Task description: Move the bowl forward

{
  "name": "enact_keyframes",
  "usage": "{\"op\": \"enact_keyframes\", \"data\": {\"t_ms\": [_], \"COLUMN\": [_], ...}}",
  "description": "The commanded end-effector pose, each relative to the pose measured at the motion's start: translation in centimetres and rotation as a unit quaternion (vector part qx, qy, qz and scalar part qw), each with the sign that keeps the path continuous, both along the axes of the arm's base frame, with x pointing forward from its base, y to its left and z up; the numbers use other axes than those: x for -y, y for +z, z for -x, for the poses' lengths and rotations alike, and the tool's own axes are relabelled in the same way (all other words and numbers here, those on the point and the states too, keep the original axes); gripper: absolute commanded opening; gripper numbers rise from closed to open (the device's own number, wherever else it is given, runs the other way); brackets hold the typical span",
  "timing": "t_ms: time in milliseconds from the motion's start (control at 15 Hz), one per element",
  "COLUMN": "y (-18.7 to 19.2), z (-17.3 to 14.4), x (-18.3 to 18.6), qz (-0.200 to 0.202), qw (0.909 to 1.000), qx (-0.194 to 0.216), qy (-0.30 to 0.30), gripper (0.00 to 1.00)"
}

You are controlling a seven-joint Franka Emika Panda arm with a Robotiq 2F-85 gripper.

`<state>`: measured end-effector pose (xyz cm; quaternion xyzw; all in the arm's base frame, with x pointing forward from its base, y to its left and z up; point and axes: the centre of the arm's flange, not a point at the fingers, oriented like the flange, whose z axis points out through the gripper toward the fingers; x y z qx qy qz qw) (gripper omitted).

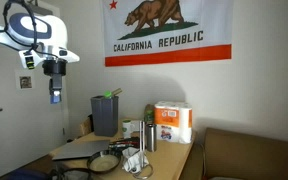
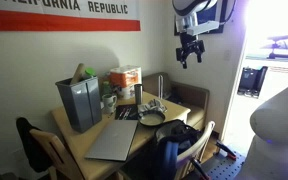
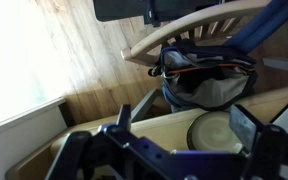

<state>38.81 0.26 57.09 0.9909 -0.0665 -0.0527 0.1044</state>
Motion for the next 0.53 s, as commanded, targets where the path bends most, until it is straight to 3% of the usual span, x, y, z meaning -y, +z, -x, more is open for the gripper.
{"op": "enact_keyframes", "data": {"t_ms": [0, 267, 467], "y": [0.0, -3.3, -8.1], "z": [0.0, -4.0, -8.8], "x": [0.0, 0.4, 1.5], "qz": [0.0, 0.008, 0.018], "qw": [1.0, 0.9998, 0.9991], "qx": [0.0, -0.018, -0.033], "qy": [0.0, 0.01, 0.02], "gripper": [1.0, 1.0, 1.0]}}
